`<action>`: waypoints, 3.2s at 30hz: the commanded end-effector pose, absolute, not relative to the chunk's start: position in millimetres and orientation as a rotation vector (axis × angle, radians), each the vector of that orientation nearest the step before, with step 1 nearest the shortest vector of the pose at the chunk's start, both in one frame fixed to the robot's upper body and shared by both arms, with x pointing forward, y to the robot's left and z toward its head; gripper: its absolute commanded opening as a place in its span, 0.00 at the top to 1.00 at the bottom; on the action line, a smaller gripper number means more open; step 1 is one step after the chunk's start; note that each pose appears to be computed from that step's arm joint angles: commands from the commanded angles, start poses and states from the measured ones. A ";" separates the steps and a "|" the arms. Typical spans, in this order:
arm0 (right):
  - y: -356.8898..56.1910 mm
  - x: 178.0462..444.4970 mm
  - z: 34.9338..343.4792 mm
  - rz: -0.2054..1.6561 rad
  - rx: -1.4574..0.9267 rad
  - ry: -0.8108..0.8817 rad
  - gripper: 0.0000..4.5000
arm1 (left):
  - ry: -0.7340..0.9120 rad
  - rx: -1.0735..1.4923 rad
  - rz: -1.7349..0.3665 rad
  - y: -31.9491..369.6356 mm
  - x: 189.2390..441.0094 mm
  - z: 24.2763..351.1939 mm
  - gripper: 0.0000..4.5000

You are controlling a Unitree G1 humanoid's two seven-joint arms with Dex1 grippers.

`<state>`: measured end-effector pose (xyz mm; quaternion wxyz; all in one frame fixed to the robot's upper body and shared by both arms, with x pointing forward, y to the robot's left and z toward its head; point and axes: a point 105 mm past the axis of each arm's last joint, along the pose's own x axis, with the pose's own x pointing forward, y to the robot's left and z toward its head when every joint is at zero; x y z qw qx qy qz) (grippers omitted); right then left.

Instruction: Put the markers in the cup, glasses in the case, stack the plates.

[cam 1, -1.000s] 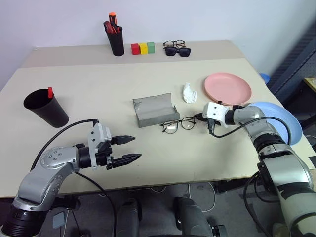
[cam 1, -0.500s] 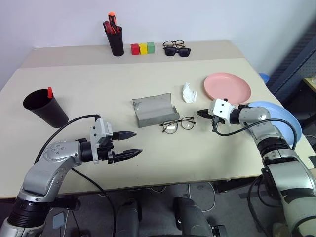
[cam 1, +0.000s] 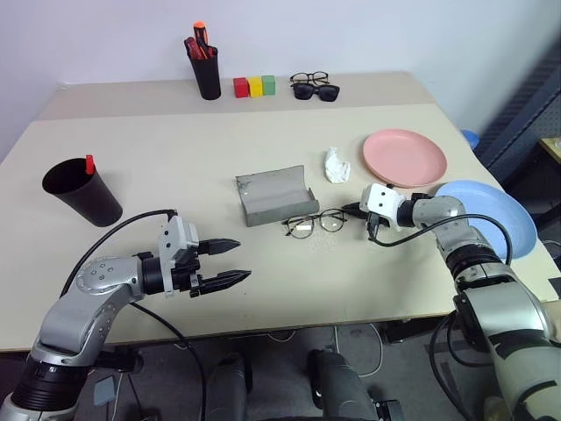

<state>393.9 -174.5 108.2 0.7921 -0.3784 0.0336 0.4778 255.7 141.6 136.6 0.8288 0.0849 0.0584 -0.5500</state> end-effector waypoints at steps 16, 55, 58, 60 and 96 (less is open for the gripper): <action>-187.0 349.2 148.2 0.994 -0.514 -0.020 1.00 | 0.063 0.215 -1.210 135.1 264.3 146.3 0.28; -119.9 353.8 97.0 1.379 -0.257 0.384 0.12 | 0.095 0.236 -1.128 156.8 256.8 146.5 0.28; -118.2 353.0 95.9 1.380 -0.256 0.382 0.39 | 0.096 0.234 -1.126 156.5 255.9 145.5 0.28; -116.7 353.3 95.5 1.376 -0.255 0.376 0.62 | 0.096 0.233 -1.124 156.5 255.5 145.2 0.28; -57.7 411.5 182.3 1.228 -0.604 -0.147 0.98 | 0.076 0.236 -1.083 158.7 250.1 148.8 0.28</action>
